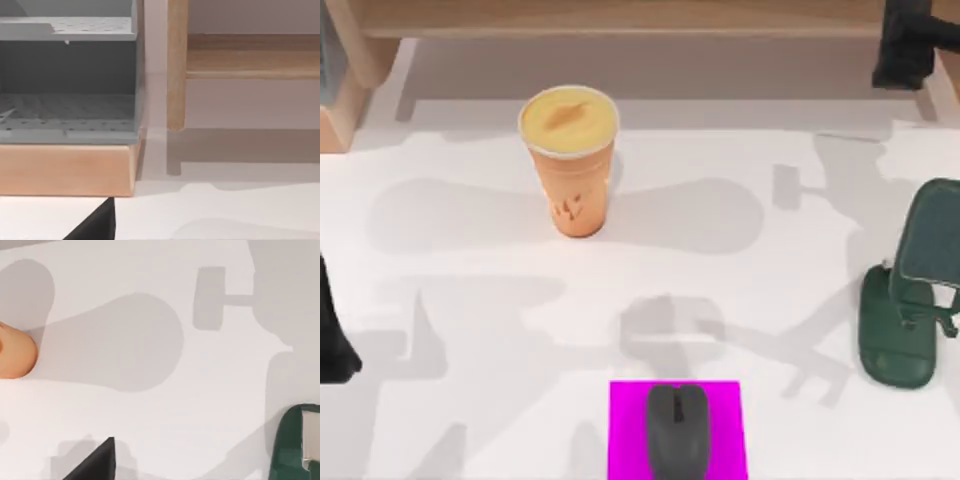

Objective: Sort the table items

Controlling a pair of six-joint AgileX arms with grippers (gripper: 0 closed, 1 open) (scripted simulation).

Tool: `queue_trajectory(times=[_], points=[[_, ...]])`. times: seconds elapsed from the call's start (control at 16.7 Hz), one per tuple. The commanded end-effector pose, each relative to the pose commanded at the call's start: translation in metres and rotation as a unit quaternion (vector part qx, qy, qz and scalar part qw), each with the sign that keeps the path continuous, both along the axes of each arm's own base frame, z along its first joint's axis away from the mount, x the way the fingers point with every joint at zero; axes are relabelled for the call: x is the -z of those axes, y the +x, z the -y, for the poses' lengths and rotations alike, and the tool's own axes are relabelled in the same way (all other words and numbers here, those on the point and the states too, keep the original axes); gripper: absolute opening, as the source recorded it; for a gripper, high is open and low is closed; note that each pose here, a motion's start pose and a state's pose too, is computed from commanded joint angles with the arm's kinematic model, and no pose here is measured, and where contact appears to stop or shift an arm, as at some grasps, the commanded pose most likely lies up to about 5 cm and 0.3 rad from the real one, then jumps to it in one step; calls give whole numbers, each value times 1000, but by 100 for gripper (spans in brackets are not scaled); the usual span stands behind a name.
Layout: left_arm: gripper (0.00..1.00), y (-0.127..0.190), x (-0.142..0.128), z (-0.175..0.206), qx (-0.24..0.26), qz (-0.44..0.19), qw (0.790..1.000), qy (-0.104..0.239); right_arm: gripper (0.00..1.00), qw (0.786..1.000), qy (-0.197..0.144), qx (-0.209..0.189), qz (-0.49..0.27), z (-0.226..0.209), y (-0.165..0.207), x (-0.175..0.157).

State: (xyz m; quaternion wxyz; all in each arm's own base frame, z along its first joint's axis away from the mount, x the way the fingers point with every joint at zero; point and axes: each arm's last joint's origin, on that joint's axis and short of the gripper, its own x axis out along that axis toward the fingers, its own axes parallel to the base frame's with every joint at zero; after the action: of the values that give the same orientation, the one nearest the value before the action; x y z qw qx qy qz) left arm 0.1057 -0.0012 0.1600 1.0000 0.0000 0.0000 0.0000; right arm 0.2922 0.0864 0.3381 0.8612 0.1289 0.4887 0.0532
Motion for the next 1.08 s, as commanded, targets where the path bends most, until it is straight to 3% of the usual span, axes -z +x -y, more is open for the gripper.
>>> queue_trajectory(times=[0.24, 0.48, 0.78, 1.08], points=[[100, 0, 0, 0, 0, 0, 1000, 0, 100, 997, -75, 25, 11, 78, -27, 4], [100, 0, 0, 0, 0, 0, 1000, 0, 100, 987, -131, 2, -93, 118, -56, 71], [100, 0, 0, 0, 0, 0, 1000, 0, 100, 962, -136, -72, -226, 127, -86, 151], [100, 0, 0, 0, 0, 0, 1000, 0, 100, 955, -133, -89, -249, 126, -92, 163]])
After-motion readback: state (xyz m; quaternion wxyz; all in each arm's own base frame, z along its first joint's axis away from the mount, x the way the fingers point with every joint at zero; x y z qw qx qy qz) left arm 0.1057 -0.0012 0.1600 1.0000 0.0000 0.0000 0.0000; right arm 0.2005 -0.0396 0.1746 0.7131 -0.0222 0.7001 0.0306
